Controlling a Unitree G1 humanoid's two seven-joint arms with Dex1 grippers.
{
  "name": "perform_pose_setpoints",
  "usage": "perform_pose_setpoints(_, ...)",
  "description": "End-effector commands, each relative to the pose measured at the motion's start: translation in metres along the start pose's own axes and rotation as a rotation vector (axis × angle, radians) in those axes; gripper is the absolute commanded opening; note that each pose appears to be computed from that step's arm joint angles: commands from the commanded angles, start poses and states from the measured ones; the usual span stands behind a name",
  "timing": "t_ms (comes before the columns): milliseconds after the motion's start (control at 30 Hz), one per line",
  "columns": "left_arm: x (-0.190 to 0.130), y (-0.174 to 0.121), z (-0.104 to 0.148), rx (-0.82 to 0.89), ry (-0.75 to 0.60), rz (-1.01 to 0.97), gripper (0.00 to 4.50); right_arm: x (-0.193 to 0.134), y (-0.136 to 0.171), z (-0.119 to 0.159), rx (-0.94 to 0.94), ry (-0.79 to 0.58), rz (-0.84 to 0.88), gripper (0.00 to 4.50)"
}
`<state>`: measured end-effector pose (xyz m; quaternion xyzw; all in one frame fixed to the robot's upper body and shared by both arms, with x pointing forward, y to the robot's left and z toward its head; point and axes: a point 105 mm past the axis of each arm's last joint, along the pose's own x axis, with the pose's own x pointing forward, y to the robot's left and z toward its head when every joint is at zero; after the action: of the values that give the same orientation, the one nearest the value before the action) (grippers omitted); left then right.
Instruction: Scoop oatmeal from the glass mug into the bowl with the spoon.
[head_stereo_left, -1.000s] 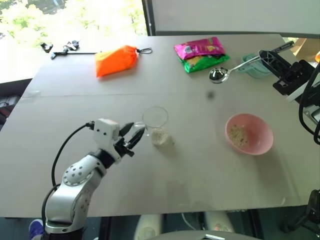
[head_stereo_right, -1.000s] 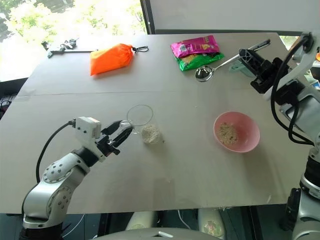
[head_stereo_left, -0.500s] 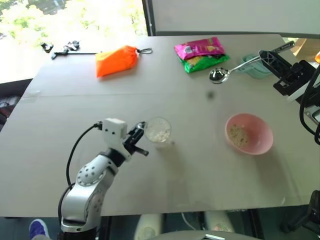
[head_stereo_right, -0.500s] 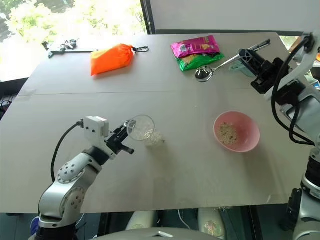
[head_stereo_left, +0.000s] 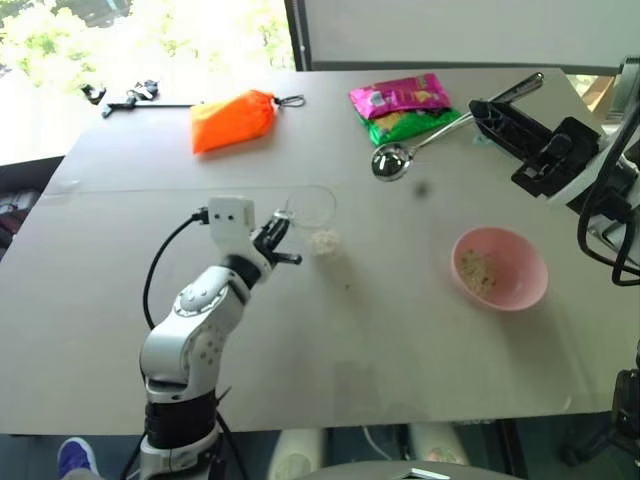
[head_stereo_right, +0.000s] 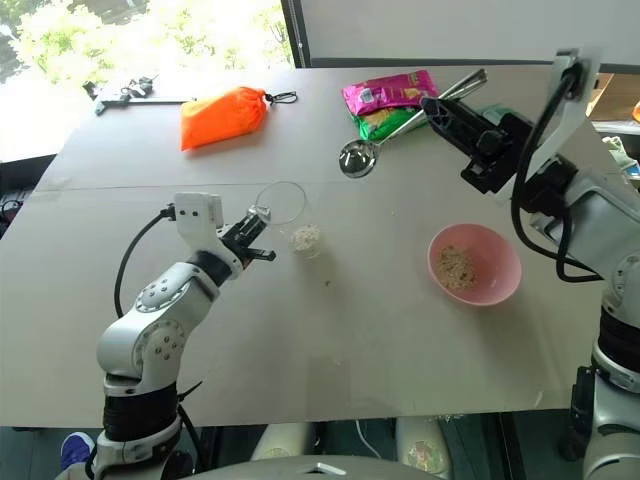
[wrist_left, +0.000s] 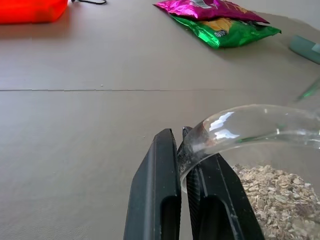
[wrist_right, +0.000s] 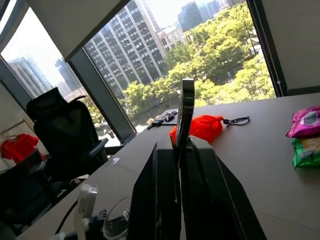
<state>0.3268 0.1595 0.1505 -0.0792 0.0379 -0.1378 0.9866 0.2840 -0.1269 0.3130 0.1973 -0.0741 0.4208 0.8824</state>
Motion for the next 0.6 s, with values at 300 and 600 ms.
perform_pose_setpoints(300,-0.0043,-0.0024,-0.0041,0.112,-0.003,-0.032,2.92,-0.0028,0.0107,0.0051,-0.023,-0.038,0.039,0.0)
perform_pose_setpoints(600,0.0023,-0.0009,0.0016,0.256,-0.057,-0.035,3.28,-0.0062,0.0095,0.0043,-0.017,-0.044,0.029,0.0)
